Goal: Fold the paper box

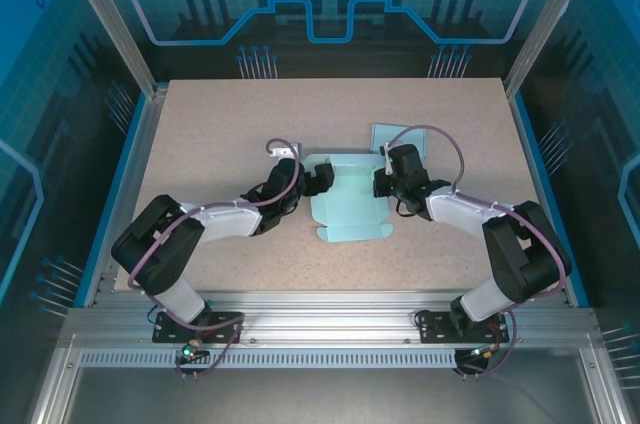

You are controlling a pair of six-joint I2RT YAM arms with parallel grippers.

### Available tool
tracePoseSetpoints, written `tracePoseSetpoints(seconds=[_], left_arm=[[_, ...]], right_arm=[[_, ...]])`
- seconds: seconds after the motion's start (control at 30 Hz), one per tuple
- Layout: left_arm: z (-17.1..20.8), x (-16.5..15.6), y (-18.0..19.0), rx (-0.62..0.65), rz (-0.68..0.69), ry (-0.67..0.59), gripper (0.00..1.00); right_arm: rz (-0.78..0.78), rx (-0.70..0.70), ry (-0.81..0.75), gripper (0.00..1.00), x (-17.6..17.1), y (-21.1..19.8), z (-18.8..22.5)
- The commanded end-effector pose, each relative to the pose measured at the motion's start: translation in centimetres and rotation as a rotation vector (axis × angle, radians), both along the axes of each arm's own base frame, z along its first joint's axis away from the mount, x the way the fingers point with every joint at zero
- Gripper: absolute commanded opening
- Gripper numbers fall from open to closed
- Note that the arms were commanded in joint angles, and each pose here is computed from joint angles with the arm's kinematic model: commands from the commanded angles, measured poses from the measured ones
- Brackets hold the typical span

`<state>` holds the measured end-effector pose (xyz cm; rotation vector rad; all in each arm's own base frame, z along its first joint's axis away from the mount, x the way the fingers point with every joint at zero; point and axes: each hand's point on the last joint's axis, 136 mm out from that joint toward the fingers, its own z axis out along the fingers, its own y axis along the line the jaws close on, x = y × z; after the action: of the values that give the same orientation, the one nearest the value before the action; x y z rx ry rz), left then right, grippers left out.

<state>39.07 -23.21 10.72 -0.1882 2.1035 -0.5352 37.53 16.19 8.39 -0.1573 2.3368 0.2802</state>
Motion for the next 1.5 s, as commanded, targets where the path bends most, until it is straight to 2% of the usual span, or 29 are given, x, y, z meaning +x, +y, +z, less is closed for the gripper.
tracePoseSetpoints(seconds=[0.0,0.13,0.33,0.6,0.8,1.03,1.23,1.47], left_arm=[[1.7,0.5,-3.2,-0.032,-0.086,-0.062,0.99],[1.6,0.3,-3.5,-0.044,-0.085,-0.066,0.99],[2.6,-1.4,-1.0,-0.057,-0.024,-0.084,0.99],[0.8,-6.2,4.0,-0.074,0.089,0.034,0.99],[-0.2,-9.3,5.6,-0.135,0.106,0.119,0.99],[-0.3,-10.5,2.3,-0.247,-0.045,0.125,0.91],[-1.1,-9.3,-1.3,-0.270,-0.128,0.147,0.90],[-2.1,-7.4,-3.0,-0.248,-0.159,0.111,0.89]], right_arm=[[0.084,-0.013,-0.030,0.00,-0.3,2.2,0.7],[0.080,-0.037,-0.044,0.00,-0.3,2.3,0.8],[0.069,-0.045,-0.053,0.00,-0.2,2.1,1.1],[0.025,-0.049,-0.087,0.00,-0.3,1.2,1.7],[0.009,-0.053,-0.100,0.00,-0.3,0.9,1.9],[0.009,-0.053,-0.093,0.00,-0.3,0.9,1.7],[0.009,-0.055,-0.093,0.00,-0.3,0.9,1.7],[0.009,-0.054,-0.093,0.00,-0.3,0.9,1.7]])
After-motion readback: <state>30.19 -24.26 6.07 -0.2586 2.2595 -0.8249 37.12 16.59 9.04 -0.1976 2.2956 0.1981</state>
